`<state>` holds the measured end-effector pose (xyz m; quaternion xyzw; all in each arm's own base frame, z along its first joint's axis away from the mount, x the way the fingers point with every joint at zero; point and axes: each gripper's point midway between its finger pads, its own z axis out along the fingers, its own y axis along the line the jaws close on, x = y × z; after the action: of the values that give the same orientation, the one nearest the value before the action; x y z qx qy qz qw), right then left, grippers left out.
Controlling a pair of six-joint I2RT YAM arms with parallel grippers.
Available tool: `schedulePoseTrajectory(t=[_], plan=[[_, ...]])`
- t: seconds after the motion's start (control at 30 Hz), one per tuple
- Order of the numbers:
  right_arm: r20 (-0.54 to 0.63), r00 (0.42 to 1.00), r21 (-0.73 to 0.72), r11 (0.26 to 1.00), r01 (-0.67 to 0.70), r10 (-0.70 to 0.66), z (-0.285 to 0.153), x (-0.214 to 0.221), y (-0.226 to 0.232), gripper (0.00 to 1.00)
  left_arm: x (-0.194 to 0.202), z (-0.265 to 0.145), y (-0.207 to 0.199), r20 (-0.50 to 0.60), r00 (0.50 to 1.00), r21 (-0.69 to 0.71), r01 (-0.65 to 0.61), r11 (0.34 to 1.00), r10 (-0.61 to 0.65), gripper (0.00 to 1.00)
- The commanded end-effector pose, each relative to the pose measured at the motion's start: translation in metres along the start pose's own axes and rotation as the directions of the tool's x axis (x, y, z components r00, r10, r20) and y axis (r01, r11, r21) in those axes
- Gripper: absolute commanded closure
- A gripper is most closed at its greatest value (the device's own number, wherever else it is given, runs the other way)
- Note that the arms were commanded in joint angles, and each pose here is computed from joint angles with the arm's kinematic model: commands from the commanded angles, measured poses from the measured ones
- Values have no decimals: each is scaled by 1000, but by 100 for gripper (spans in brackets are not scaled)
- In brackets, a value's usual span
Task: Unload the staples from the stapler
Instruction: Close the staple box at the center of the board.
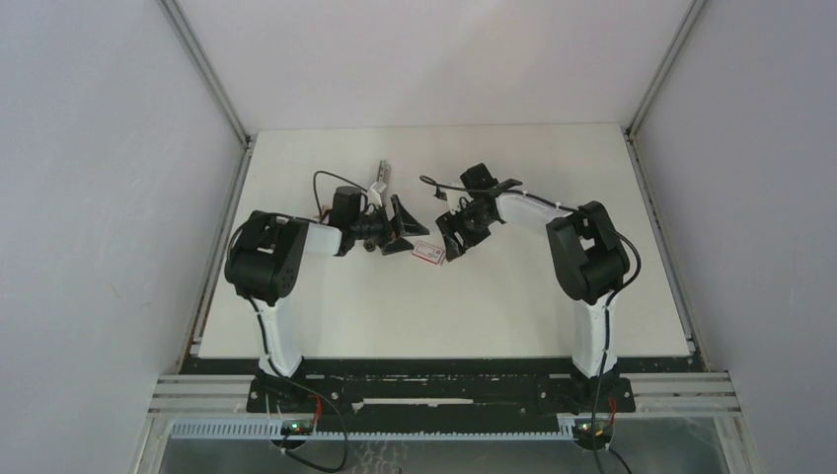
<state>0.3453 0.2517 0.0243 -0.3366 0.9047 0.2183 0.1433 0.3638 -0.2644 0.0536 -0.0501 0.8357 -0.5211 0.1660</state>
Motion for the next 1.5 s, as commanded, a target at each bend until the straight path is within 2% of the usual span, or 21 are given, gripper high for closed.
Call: schedulePoseTrajectory(t=[0.0, 0.27, 0.47, 0.5, 0.53, 0.57, 0.83, 1.03, 1.47], plan=[[19, 998, -124, 991, -54, 57, -12, 13, 16, 35, 5, -11, 7, -3, 1000, -29, -14, 999, 14, 0], [54, 989, -309, 944, -114, 138, -21, 15, 31, 35, 4, -14, -3, -17, 997, 9, -72, 997, 73, 0], [76, 983, -317, 939, -135, 167, -27, 15, 25, 34, 5, -18, -7, -20, 995, 7, -98, 995, 98, 0], [79, 983, -321, 937, -135, 169, -28, 15, 26, 27, 5, -18, -8, -22, 995, 7, -100, 995, 100, 0], [80, 982, -329, 935, -134, 169, -30, 15, 27, 3, 6, -18, -8, -26, 994, 9, -102, 995, 102, 0], [82, 982, -335, 933, -132, 169, -31, 15, 29, 0, 8, -19, -8, -30, 994, 9, -103, 995, 103, 0], [119, 977, -383, 916, -117, 174, -46, 6, 39, 0, 16, -23, -6, -57, 989, 1, -135, 991, 135, 0], [63, 969, -492, 852, -177, 238, -44, 4, 52, 0, 23, -20, -1, -81, 989, -1, -121, 993, 120, 0], [4, 952, -536, 805, -255, 305, -29, 3, 52, 0, 30, -12, -5, -95, 986, 16, -137, 990, 138, 0]])
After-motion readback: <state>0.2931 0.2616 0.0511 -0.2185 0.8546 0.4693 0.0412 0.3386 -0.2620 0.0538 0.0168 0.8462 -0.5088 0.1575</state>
